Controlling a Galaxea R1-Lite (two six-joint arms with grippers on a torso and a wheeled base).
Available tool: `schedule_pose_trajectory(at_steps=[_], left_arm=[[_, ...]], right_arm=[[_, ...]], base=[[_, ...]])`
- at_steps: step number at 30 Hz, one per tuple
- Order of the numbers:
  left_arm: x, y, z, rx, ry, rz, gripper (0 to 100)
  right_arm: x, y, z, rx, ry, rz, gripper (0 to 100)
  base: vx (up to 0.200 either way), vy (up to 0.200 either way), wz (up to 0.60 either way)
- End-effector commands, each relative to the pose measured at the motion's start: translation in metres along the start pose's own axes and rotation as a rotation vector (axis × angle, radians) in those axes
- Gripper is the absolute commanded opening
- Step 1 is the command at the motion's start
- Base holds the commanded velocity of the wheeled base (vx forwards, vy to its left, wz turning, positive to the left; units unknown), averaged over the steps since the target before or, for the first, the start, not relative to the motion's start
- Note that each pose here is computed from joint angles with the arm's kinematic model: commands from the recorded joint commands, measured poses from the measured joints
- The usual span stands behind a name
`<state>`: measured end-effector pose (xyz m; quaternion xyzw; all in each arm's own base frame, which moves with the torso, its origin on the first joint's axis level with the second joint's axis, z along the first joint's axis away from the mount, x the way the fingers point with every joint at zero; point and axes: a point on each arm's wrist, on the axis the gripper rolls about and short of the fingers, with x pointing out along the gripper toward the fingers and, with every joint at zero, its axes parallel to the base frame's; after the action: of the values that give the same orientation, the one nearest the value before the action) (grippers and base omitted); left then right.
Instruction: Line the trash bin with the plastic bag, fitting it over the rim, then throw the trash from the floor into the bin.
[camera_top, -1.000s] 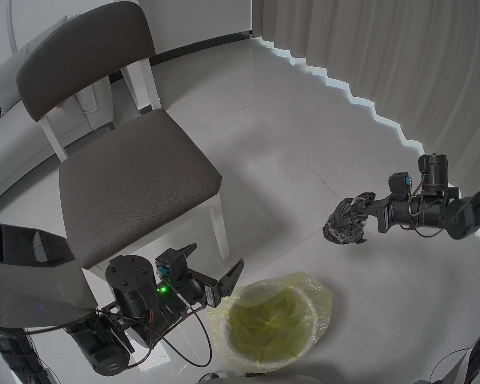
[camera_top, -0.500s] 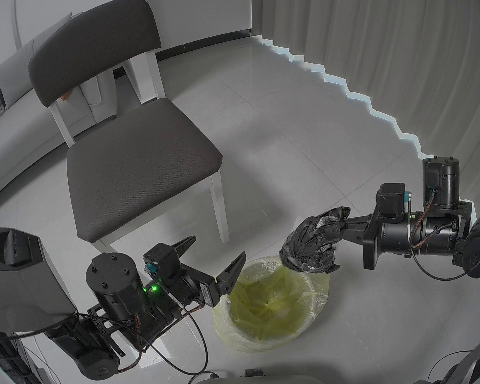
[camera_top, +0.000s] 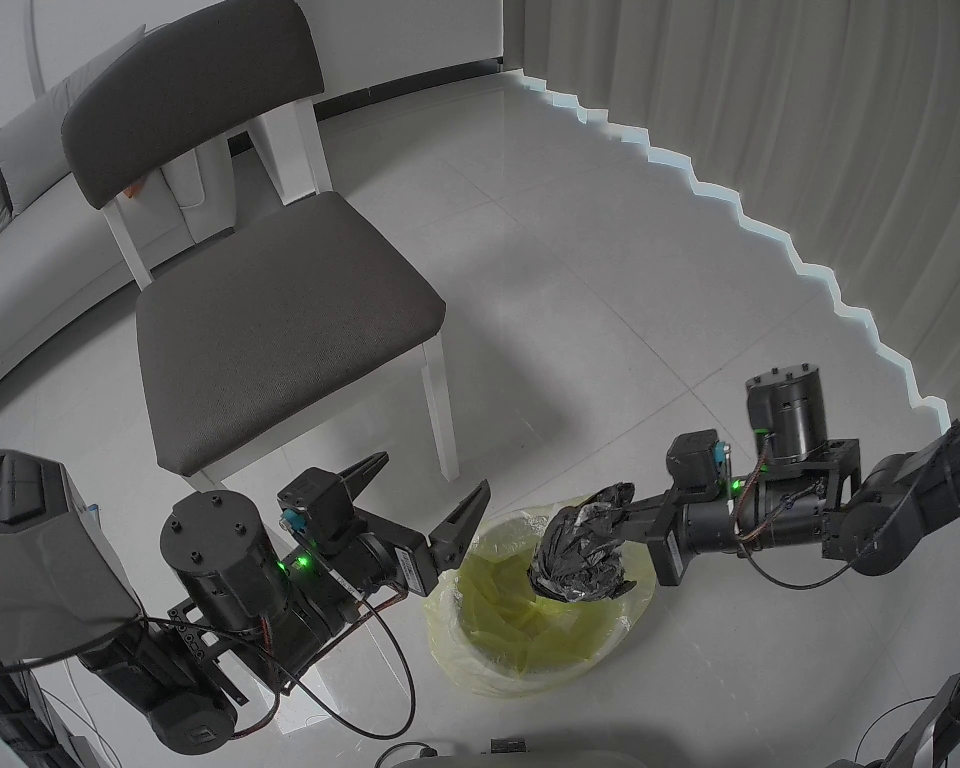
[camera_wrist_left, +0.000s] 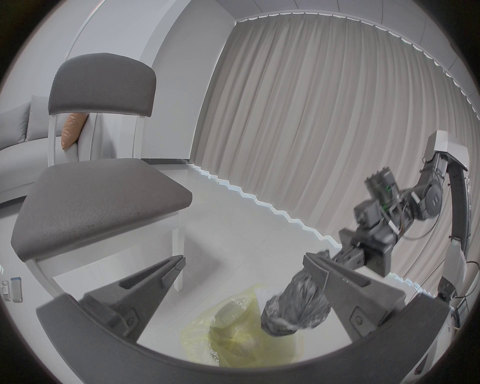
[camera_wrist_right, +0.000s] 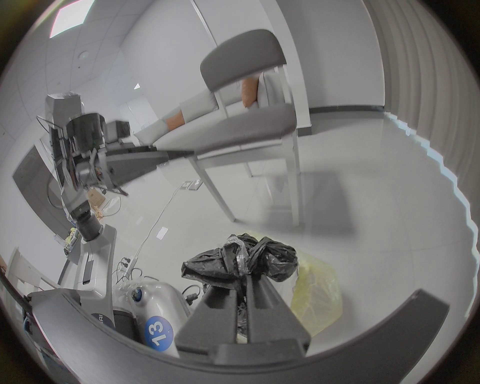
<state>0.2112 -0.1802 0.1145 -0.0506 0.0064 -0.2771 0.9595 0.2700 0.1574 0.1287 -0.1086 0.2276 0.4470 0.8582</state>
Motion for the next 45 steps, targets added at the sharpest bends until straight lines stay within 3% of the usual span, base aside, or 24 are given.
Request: schedule_pose_trajectory(at_steps=[1, 9, 26, 36, 37, 45], left_arm=[[-0.004, -0.001, 0.007, -0.006, -0.035, -0.005, 100], [-0.003, -0.001, 0.008, -0.008, -0.039, -0.001, 100], [-0.004, -0.001, 0.004, -0.005, -0.021, 0.003, 100], [-0.008, -0.001, 0.002, -0.003, -0.007, 0.002, 100], [-0.008, -0.001, 0.001, -0.002, -0.006, 0.003, 100], [-0.007, -0.001, 0.0, -0.002, -0.001, 0.003, 100]], right_arm=[[0.036, -0.006, -0.029, 0.043, 0.117, 0.027, 0], [0.055, -0.003, -0.043, 0.046, 0.157, 0.053, 0], [0.143, -0.033, -0.1, 0.087, 0.248, 0.064, 0], [0.167, -0.042, -0.106, 0.079, 0.237, 0.062, 0], [0.167, -0.042, -0.105, 0.078, 0.232, 0.06, 100], [0.158, -0.045, -0.098, 0.082, 0.22, 0.048, 100]], base=[[0.0, 0.0, 0.0], [0.0, 0.0, 0.0], [0.0, 0.0, 0.0], [0.0, 0.0, 0.0], [0.0, 0.0, 0.0], [0.0, 0.0, 0.0]])
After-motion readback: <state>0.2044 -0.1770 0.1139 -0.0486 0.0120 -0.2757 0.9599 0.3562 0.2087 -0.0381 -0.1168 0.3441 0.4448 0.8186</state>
